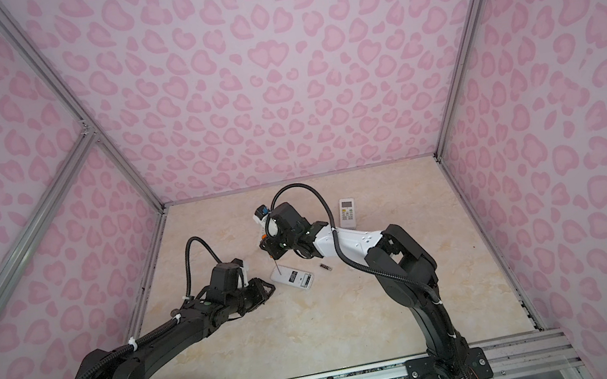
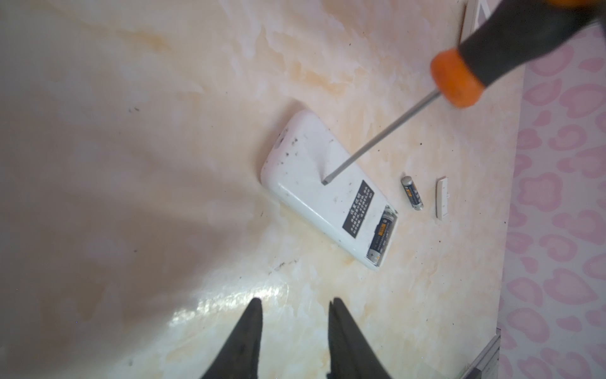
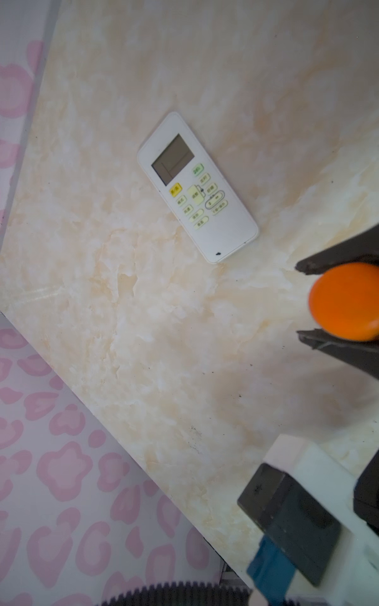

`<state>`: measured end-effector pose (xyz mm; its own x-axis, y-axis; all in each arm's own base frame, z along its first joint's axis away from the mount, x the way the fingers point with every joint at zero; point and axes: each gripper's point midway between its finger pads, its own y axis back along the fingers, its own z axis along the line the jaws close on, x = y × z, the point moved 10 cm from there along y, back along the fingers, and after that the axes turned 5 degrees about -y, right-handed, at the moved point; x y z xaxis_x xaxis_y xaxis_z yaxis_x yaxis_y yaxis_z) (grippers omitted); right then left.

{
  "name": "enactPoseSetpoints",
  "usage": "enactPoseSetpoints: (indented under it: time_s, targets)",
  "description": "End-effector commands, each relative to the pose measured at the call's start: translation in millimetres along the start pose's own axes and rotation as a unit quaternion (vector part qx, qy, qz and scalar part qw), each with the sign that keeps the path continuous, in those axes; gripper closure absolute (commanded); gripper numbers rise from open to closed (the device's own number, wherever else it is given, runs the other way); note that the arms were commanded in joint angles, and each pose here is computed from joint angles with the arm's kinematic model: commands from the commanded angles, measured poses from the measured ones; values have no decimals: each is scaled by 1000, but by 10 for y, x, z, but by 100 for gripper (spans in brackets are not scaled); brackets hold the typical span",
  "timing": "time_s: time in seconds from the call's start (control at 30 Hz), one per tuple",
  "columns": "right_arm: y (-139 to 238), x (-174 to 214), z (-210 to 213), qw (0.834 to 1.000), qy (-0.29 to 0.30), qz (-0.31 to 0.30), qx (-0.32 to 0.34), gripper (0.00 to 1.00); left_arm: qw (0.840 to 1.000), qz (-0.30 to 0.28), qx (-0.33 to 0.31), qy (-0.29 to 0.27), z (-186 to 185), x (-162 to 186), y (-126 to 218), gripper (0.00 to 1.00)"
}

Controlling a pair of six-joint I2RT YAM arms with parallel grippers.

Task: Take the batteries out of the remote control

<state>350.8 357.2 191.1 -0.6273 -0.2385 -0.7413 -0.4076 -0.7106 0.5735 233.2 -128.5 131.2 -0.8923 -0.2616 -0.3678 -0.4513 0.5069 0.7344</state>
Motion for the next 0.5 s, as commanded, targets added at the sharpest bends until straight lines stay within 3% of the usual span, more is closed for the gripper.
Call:
enactPoseSetpoints:
  time_s: [0.0, 0.2, 0.47]
  targets:
    - [100, -91, 55, 1000, -8, -17, -3, 100, 1000, -13, -4, -14, -35, -78, 54, 61]
    - [393, -142, -24, 995, -58, -43, 66, 100, 999, -25, -16, -25, -49, -360, 60, 57]
    - [804, 136, -122, 984, -110, -88, 107, 100, 998, 5, -8, -58, -227, -910, -397, 63]
